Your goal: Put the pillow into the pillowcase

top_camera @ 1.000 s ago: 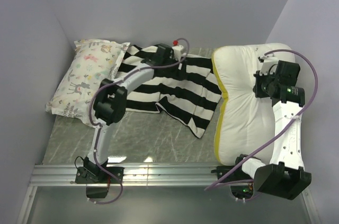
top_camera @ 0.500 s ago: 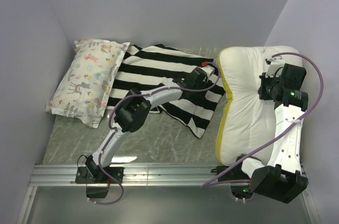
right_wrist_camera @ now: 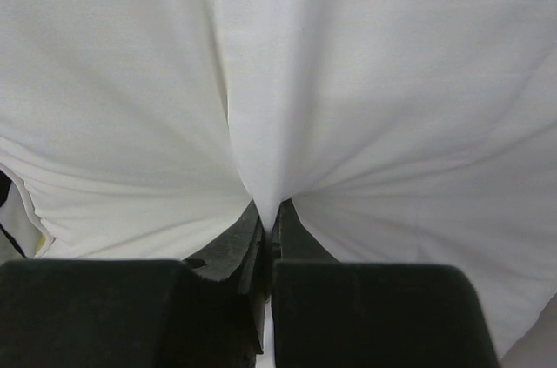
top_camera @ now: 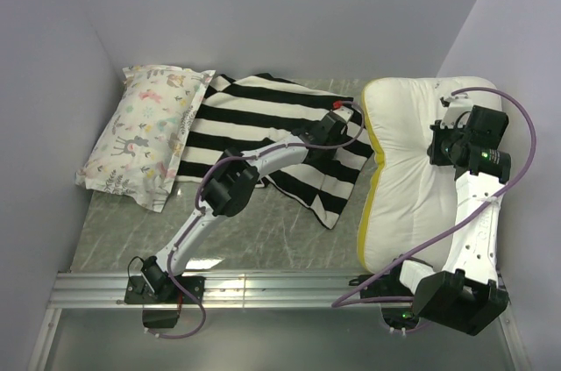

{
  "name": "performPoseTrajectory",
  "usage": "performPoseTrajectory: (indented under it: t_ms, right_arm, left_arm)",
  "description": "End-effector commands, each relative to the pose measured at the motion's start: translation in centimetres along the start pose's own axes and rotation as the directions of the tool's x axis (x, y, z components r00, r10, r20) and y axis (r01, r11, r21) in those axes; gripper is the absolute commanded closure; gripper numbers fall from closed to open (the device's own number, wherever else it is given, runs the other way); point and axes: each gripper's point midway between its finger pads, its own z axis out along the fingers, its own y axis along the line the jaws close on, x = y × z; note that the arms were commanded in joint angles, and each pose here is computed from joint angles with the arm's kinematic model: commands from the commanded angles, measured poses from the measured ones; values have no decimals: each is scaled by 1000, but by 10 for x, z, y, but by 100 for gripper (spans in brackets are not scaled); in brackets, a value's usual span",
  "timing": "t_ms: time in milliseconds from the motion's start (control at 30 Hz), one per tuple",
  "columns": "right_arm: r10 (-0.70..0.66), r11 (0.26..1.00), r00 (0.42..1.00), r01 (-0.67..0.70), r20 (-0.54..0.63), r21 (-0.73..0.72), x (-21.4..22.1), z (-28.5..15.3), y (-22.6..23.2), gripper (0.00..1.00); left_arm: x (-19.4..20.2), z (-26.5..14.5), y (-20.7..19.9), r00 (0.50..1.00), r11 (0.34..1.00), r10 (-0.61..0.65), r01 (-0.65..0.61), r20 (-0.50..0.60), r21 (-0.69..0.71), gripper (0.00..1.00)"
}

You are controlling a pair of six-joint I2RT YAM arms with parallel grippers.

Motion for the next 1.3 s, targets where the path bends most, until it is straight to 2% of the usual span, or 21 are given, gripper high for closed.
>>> performPoseTrajectory:
  t_ms: [0, 67, 133, 167, 233, 267, 333, 367, 400, 467, 633, 667, 733, 800, 867, 1067, 1133, 1233, 1267]
  right_arm:
    - [-27, 1000, 998, 26, 57, 16, -12, -2, -6, 100]
    - [-27, 1000, 998, 27, 57, 17, -12, -1, -7, 100]
    - [-30, 1000, 998, 29, 52, 11, -12, 1, -6, 100]
    - [-30, 1000, 998, 29, 51, 11, -11, 1, -6, 100]
    - [-30, 1000, 999, 30, 41, -4, -9, 5, -5, 100]
    - [-30, 999, 999, 31, 38, -11, -9, 6, -4, 100]
    - [-32, 999, 999, 33, 26, -33, -6, 11, -2, 100]
    - [-32, 999, 999, 33, 23, -39, -5, 12, -1, 100]
    - [-33, 999, 999, 34, 19, -43, -4, 15, -1, 100]
    - [-33, 997, 999, 33, 7, -68, -2, 21, 2, 100]
    - [-38, 991, 999, 33, -38, -133, 7, 35, 9, 100]
    - [-44, 988, 998, 36, -45, -148, 8, 37, 12, 100]
    - [-58, 983, 996, 45, -70, -181, 13, 42, 18, 100]
    - [-68, 980, 994, 52, -80, -191, 15, 45, 20, 100]
    - [-73, 979, 994, 54, -87, -197, 16, 48, 21, 100]
    - [-87, 977, 990, 63, -110, -203, 22, 48, 20, 100]
    - [-97, 975, 988, 70, -119, -209, 25, 48, 22, 100]
    - [-104, 974, 986, 75, -130, -215, 29, 49, 23, 100]
    - [-107, 974, 985, 76, -133, -215, 30, 49, 22, 100]
  left_arm:
    - [-5, -3, 3, 1000, 1000, 4, -4, -2, -13, 66]
    - [-6, -4, 4, 1000, 1000, -8, 8, -6, -6, 71]
    - [-11, -6, 6, 1000, 1000, -24, 24, -1, 1, 83]
    - [-17, -11, 9, 999, 999, -44, 44, 1, 16, 93]
    - [-26, -18, 10, 998, 997, -63, 62, 12, 35, 100]
    - [-44, -32, 16, 996, 995, -83, 81, 43, 51, 100]
    - [-52, -45, 15, 992, 988, -108, 101, 59, 112, 100]
    - [-77, -65, 24, 985, 983, -135, 120, 107, 136, 100]
    - [-71, -70, 21, 986, 975, -143, 125, 87, 183, 100]
    - [-91, -89, 32, 976, 962, -179, 148, 121, 229, 100]
    - [-84, -98, 33, 980, 921, -190, 158, 57, 356, 100]
    - [-81, -94, 37, 980, 914, -193, 163, 43, 372, 99]
    - [-73, -96, 31, 982, 877, -187, 171, -8, 449, 90]
    - [-63, -85, 34, 980, 868, -191, 193, -50, 458, 84]
    - [-47, -74, 33, 978, 863, -182, 206, -98, 461, 82]
    - [-23, -48, 68, 976, 929, -185, 211, -114, 303, 80]
    - [-20, -43, 84, 971, 933, -204, 231, -125, 277, 77]
    - [-23, -48, 88, 967, 914, -211, 246, -139, 322, 65]
    - [-27, -52, 93, 968, 910, -212, 245, -132, 334, 56]
